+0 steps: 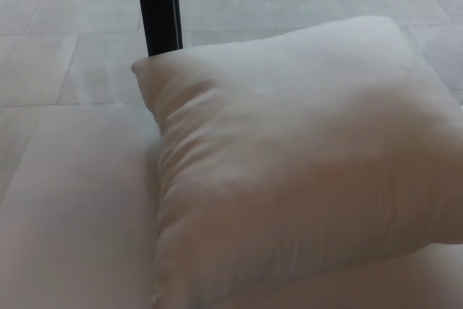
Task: The robot uses its left hand to press on the left side of the pillow kept in the middle of the desk and uses its right hand to lift up and the right side of the pillow and turn it over
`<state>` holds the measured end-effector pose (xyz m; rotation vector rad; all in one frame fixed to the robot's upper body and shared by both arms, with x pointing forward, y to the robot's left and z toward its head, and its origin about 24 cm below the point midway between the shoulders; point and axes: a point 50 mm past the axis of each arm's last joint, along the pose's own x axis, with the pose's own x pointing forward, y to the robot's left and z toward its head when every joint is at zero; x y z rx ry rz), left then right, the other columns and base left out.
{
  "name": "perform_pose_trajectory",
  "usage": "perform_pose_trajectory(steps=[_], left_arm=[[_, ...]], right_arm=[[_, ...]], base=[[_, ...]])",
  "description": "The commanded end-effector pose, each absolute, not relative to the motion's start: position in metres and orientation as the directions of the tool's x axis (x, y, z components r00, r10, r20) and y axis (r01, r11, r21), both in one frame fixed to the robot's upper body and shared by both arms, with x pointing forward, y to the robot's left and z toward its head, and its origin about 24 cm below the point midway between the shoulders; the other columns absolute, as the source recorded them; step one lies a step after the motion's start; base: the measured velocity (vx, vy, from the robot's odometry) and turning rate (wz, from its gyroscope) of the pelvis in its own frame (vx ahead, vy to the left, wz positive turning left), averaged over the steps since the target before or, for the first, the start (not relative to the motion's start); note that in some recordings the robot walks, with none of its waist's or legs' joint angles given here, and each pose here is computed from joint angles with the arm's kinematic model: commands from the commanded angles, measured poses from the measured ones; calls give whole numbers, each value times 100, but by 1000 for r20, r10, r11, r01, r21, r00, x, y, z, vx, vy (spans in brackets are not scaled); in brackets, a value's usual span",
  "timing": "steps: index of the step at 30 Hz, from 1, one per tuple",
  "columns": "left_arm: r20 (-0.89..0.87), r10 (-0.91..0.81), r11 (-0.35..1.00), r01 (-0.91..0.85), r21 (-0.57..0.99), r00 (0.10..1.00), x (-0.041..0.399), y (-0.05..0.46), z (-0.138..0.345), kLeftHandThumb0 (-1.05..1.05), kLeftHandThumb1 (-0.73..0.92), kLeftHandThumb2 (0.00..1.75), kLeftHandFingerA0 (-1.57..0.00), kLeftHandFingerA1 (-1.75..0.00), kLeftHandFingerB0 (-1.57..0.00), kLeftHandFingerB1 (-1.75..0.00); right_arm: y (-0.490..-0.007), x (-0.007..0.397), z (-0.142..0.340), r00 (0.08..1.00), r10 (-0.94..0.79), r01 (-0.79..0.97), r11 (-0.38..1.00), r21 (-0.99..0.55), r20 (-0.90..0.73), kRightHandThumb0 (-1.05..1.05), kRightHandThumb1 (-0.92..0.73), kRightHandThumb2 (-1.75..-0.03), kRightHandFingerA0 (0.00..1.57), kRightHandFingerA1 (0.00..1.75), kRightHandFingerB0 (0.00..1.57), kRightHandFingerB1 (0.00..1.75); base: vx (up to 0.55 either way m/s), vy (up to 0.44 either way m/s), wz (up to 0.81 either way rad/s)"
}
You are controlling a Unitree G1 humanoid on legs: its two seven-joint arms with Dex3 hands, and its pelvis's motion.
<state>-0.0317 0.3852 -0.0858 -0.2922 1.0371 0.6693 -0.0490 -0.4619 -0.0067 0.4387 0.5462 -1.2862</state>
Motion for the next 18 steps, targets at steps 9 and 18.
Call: perform_pose_trajectory(steps=[9, 18], left_arm=[[-894, 342, 828, -543, 142, 288, -81, 415, -47, -51, 79, 64, -27, -37, -23, -31], [-923, 369, 904, -273, 329, 111, -127, 423, -24, -56, 77, 62, -35, -36, -26, -30]], right_arm=[[-421, -106, 21, 237, -777, 938, 340, -71, -583, -80, -81, -60, 26, 114, 19, 77], [-397, -139, -13, 129, -643, 972, 231, -31, -755, -75, -77, -63, 0, 102, 3, 75]], base=[[0, 0, 0], [0, 0, 0]])
